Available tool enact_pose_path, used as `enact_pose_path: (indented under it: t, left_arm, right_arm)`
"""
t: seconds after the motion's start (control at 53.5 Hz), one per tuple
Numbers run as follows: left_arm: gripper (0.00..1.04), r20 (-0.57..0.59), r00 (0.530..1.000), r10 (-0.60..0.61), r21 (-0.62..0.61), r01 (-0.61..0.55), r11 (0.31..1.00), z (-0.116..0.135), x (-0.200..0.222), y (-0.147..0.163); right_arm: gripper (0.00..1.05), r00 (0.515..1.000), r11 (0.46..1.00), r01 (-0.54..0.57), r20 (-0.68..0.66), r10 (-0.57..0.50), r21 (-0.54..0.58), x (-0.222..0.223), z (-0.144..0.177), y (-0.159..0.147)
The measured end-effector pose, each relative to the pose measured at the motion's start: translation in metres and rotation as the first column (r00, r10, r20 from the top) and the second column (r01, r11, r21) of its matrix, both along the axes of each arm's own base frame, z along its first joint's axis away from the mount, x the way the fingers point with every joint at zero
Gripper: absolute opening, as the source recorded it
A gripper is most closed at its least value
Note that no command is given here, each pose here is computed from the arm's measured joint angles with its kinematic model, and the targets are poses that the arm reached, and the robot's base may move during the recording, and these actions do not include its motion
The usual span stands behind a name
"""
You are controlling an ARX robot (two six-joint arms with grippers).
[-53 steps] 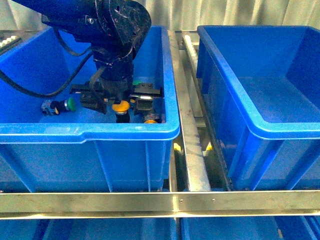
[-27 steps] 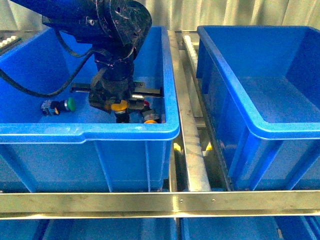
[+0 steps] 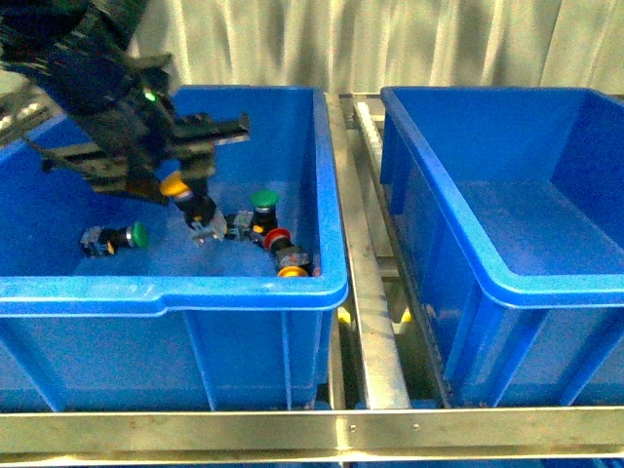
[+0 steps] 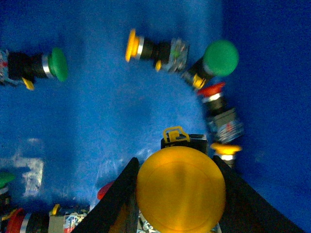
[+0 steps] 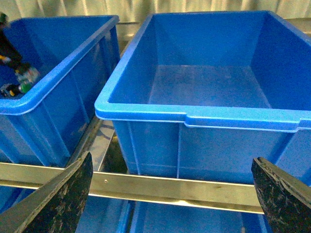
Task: Pick red and yellow buttons and place in box
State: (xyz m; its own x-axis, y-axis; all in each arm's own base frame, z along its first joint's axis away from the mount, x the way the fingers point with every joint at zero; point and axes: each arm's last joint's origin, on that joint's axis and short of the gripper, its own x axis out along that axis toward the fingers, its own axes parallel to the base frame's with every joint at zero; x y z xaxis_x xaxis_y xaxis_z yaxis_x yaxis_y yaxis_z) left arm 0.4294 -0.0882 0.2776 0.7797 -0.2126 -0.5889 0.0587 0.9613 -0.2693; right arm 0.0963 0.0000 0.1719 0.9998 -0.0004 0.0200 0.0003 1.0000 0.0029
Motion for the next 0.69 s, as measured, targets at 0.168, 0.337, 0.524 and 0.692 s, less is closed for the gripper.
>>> enact_pose_path:
  t: [0.168, 0.337, 0.524, 0.692]
  left_arm:
    - [0.34, 0.230, 0.970, -0.080, -0.164, 0.120, 0.979, 0.026, -0.045, 0.047]
    - [0.34, 0.399, 0.900, -0.176, -0.430, 0.353, 0.831, 0.015, -0.093, 0.067]
    - [0.34, 0.486, 0.836, -0.255, -0.626, 0.536, 0.566, 0.008, -0.119, 0.020]
    - [0.34, 0.504, 0.780, -0.372, -0.677, 0.624, 0.391, 0.011, -0.133, -0.051]
  right_arm:
    - [0.98, 1.000, 1.000, 0.000, 0.000, 0.000, 0.000, 0.000, 0.000, 0.000]
    - [0.98, 1.000, 1.000, 0.000, 0.000, 0.000, 0.000, 0.000, 0.000, 0.000]
    - [0.98, 1.000, 1.000, 0.000, 0.000, 0.000, 0.000, 0.000, 0.000, 0.000]
    - [0.98, 1.000, 1.000, 0.000, 0.000, 0.000, 0.000, 0.000, 0.000, 0.000]
